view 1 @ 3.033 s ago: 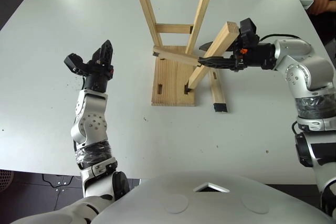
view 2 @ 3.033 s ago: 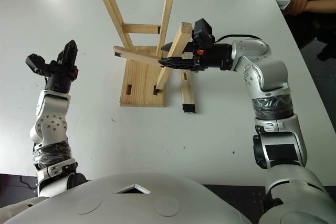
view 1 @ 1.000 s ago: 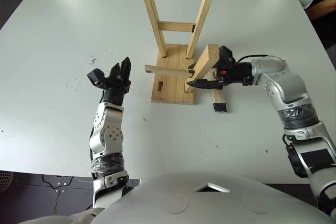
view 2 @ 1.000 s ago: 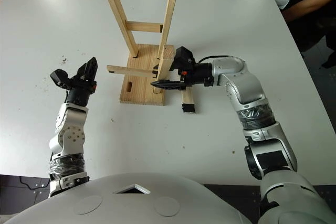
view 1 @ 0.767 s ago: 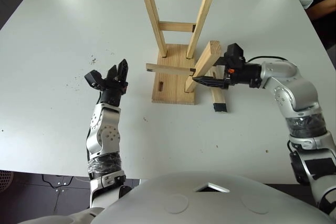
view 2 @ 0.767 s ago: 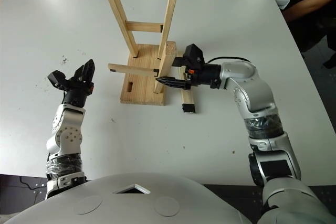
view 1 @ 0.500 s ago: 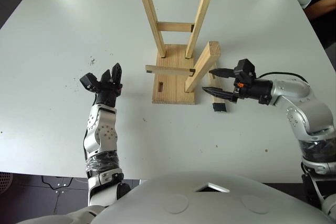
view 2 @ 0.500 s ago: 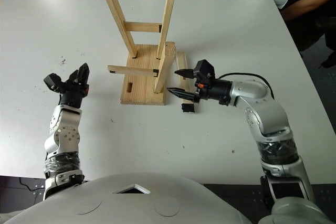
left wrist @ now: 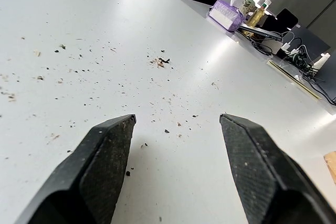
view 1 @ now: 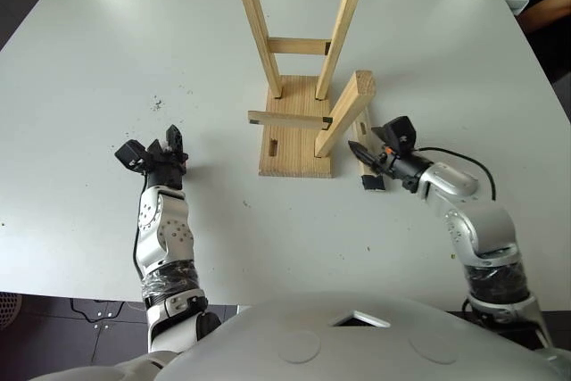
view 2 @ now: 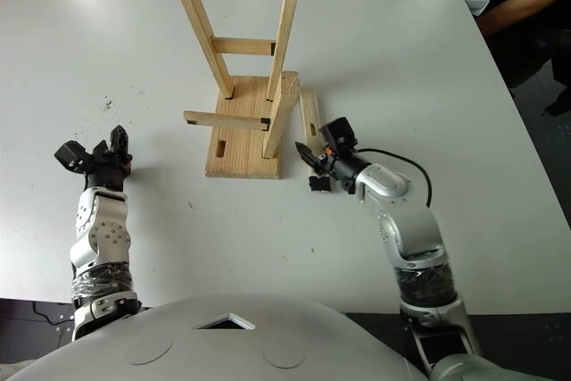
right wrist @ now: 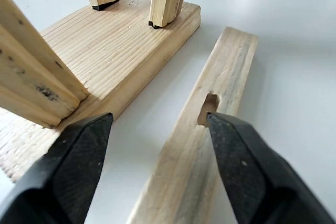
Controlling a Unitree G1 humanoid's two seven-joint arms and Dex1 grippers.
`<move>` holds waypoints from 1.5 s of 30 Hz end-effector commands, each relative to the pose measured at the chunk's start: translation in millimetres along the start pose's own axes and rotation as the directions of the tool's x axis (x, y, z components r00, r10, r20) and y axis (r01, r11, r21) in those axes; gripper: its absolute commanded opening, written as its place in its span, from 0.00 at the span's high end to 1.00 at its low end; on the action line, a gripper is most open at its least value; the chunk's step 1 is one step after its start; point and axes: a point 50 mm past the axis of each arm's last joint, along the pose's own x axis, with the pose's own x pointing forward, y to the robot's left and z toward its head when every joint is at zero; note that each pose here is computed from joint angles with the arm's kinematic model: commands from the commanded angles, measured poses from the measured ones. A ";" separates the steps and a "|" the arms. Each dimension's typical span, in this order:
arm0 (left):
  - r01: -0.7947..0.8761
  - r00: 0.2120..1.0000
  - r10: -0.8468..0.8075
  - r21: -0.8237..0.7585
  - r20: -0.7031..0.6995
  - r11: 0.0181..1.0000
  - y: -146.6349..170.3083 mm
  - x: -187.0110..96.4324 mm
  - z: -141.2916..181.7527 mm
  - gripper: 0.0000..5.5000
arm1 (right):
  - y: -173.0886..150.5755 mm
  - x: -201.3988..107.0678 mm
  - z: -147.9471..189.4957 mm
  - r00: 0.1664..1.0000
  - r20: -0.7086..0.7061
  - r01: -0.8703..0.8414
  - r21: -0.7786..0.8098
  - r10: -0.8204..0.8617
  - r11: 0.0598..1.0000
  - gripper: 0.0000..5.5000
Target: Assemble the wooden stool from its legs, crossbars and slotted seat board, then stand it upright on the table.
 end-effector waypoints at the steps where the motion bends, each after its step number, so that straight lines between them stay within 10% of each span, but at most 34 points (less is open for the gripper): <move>1: -0.049 0.998 0.049 -0.004 -0.028 0.999 9.1 -7.6 -5.7 0.46 | 0.4 -3.9 -5.3 0.998 -0.051 0.045 -0.025 -0.046 0.999 0.40; 21: -0.054 0.998 0.054 -0.003 -0.024 0.999 7.5 -3.5 -12.7 0.46 | -3.3 -6.8 -36.0 0.971 -0.229 0.049 -0.071 -0.064 0.996 0.40; 32: -0.053 0.997 0.059 0.114 -0.050 0.992 8.0 5.2 -2.6 0.46 | -1.2 -8.6 -46.8 0.958 -0.176 0.226 -0.029 -0.228 0.974 0.63; 45: -0.031 0.997 0.020 0.144 0.078 0.989 -37.3 77.6 107.2 0.46 | -43.6 16.3 26.1 0.826 0.172 0.446 0.384 -0.537 0.808 0.63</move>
